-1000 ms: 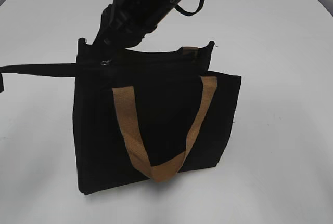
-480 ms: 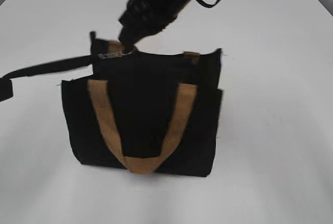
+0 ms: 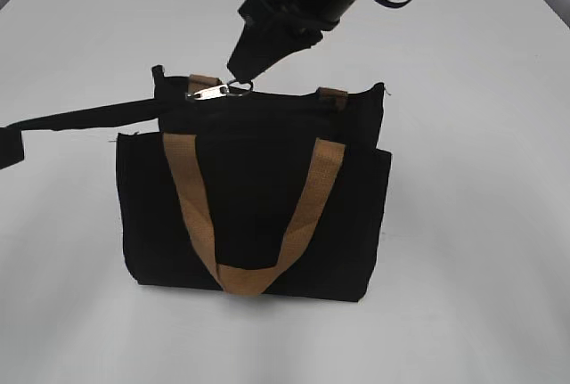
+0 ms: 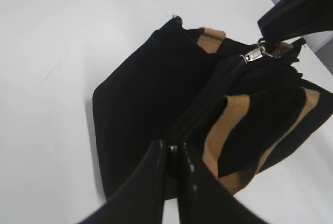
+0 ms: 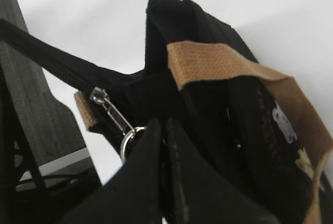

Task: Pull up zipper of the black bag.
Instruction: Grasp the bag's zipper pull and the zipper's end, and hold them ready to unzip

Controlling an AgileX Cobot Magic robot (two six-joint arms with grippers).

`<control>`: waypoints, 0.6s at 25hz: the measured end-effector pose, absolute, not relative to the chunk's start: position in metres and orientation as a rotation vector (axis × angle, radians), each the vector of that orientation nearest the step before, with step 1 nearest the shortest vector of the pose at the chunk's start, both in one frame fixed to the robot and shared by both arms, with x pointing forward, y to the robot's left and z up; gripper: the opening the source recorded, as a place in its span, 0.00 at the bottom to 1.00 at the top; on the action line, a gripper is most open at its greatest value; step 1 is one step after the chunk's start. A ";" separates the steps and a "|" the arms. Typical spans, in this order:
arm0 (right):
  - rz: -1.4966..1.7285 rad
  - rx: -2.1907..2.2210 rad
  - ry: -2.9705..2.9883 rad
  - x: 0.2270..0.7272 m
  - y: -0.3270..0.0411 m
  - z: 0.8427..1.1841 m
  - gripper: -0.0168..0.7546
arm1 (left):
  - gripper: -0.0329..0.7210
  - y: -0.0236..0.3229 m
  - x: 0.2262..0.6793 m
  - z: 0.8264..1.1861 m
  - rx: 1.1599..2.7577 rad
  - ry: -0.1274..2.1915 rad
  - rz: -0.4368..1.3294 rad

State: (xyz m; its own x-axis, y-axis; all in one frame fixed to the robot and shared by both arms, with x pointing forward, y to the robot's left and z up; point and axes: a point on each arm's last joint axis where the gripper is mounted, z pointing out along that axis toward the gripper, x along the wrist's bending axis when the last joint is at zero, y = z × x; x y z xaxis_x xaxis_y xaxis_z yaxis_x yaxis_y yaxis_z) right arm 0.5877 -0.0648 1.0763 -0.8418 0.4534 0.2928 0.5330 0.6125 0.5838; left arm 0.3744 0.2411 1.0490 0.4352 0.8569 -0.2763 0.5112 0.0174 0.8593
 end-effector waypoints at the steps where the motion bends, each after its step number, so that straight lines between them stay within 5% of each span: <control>1: -1.018 -0.850 -2.699 0.587 -0.068 1.076 0.02 | 0.08 0.241 0.374 1.049 1.638 1.215 0.412; 9: -0.902 -1.129 -2.692 0.607 -0.138 1.088 0.02 | 0.08 0.254 0.390 1.055 1.512 1.279 0.623; 15: -0.848 -1.381 -2.711 0.613 -0.187 1.102 0.02 | 0.08 0.253 0.412 1.033 1.597 1.375 0.599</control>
State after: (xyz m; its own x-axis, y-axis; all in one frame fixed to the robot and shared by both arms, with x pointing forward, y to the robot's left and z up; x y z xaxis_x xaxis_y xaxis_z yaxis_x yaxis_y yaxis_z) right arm 0.6134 -0.1866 1.1019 -0.6174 0.7552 0.2203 0.7462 0.4734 0.4680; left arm 0.4119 0.2531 1.0326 0.2592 0.9458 -0.1956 0.5007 0.0415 0.8646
